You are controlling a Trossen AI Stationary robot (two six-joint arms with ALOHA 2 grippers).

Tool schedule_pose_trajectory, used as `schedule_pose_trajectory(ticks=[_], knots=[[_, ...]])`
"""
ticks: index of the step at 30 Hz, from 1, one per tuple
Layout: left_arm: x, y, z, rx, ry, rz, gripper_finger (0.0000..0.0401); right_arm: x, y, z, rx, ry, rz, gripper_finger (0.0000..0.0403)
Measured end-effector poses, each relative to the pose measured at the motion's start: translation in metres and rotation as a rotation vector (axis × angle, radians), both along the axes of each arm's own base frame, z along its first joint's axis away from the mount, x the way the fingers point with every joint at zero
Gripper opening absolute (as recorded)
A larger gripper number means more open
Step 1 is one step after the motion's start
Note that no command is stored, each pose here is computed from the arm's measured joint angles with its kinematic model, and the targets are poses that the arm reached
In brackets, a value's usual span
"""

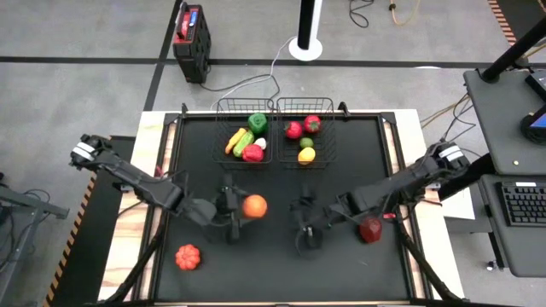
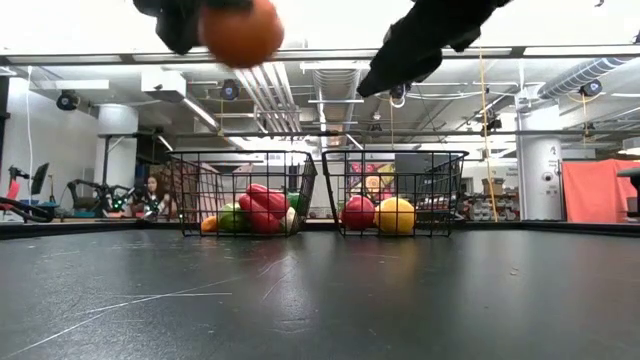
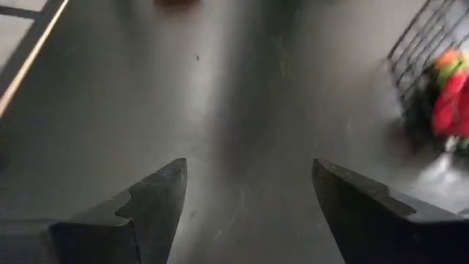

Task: Sort produce into baskets
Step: Put the orange into the right wire basket

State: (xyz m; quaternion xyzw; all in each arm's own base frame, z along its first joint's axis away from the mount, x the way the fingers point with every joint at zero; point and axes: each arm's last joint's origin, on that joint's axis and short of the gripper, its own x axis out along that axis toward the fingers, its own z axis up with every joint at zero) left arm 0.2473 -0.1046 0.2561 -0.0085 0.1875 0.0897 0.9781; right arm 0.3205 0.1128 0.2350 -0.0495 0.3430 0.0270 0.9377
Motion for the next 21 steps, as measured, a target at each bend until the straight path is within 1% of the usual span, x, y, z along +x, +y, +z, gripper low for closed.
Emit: schedule_pose_trajectory(ticks=[2, 4, 7, 9, 11, 13, 16, 19, 21], knots=[[0.001, -0.004, 0.002, -0.046, -0.080, -0.022, 0.0289, -0.005, 0.011, -0.008, -0.078, -0.057, 0.023, 0.0282], [0.000, -0.006, -0.001, -0.082, -0.121, -0.024, 0.0289, -0.010, 0.023, -0.010, -0.154, -0.145, 0.037, 0.0280], [0.001, -0.007, -0.011, -0.148, -0.203, -0.013, 0.0289, -0.015, 0.041, -0.004, -0.279, -0.297, 0.059, 0.0276], [0.004, -0.008, -0.017, -0.193, -0.294, -0.011, 0.0289, -0.018, 0.050, 0.001, -0.361, -0.395, 0.078, 0.0273], [0.004, -0.008, -0.024, -0.240, -0.391, -0.014, 0.0289, -0.020, 0.056, 0.006, -0.439, -0.453, 0.089, 0.0270], [0.004, -0.009, -0.029, -0.286, -0.480, -0.016, 0.0289, -0.021, 0.058, 0.010, -0.515, -0.479, 0.098, 0.0269], [0.006, -0.010, -0.037, -0.338, -0.575, -0.017, 0.0290, -0.019, 0.059, 0.016, -0.624, -0.486, 0.140, 0.0267], [0.012, -0.014, -0.043, -0.366, -0.631, -0.021, 0.0290, -0.015, 0.058, 0.025, -0.665, -0.500, 0.145, 0.0269], [0.018, -0.018, -0.046, -0.369, -0.640, -0.026, 0.0290, -0.011, 0.056, 0.030, -0.663, -0.509, 0.128, 0.0272]])
